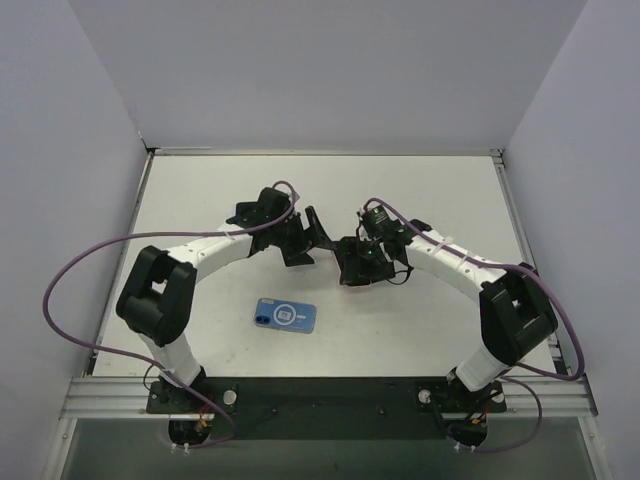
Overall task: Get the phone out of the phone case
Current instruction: Pick up the phone at the center of the board.
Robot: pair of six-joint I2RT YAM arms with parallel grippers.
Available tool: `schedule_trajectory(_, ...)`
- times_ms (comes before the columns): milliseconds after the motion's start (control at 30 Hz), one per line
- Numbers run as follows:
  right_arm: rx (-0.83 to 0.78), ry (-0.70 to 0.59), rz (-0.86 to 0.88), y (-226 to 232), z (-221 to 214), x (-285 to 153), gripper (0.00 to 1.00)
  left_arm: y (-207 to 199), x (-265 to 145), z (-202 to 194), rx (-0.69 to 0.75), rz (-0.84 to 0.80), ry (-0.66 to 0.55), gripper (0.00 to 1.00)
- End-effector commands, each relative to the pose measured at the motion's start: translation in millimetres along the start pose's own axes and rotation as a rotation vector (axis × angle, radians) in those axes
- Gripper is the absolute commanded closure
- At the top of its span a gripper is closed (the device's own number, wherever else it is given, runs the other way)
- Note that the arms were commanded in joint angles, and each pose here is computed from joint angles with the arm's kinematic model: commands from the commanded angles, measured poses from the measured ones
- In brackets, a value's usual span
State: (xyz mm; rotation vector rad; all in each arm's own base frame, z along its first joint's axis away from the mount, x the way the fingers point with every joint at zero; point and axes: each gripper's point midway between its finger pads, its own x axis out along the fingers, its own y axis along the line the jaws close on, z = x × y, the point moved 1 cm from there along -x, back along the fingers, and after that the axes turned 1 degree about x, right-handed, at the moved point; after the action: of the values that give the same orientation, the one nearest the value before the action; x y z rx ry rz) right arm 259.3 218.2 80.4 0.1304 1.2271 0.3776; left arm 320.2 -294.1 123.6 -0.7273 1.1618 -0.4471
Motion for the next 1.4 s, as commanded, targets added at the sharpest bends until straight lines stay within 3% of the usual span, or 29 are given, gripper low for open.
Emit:
schedule_trajectory(0, 0.011, -0.044, 0.047, 14, 4, -3, 1.0, -11, 19, -13, -0.077, -0.135, 0.096, 0.09)
schedule_trajectory(367, -0.011, -0.077, 0.105, 38, -1, -5, 1.0, -5, 33, -26, -0.138, -0.172, 0.124, 0.19)
schedule_trajectory(800, -0.014, -0.088, 0.155, 53, -8, -8, 1.0, -5, 38, -30, -0.148, -0.203, 0.12, 0.46)
schedule_trajectory(900, -0.017, -0.09, 0.156, 55, -10, -7, 1.0, -3, 42, -30, -0.153, -0.205, 0.121, 0.55)
schedule_trajectory(1033, -0.016, -0.09, 0.165, 57, -11, -9, 1.0, -2, 48, -31, -0.165, -0.22, 0.136, 0.77)
schedule_trajectory(1067, -0.011, -0.094, 0.163, 57, -10, -10, 1.0, -2, 48, -32, -0.168, -0.222, 0.139, 0.87)
schedule_trajectory(1100, -0.01, -0.098, 0.162, 57, -9, -14, 0.91, -2, 48, -31, -0.167, -0.225, 0.139, 0.96)
schedule_trajectory(1133, -0.004, -0.1, 0.157, 56, -8, -15, 0.51, -5, 47, -30, -0.164, -0.235, 0.142, 1.0)
schedule_trajectory(1233, 0.026, -0.129, 0.164, 55, 0, -30, 0.07, -10, 37, -20, -0.16, -0.261, 0.12, 1.0)
schedule_trajectory(1300, 0.053, -0.174, 0.193, 53, 9, -48, 0.0, -13, 24, -10, -0.155, -0.281, 0.087, 1.0)
schedule_trajectory(1367, 0.088, -0.199, 0.216, 48, 15, -60, 0.0, -16, 14, -2, -0.14, -0.31, 0.059, 1.0)
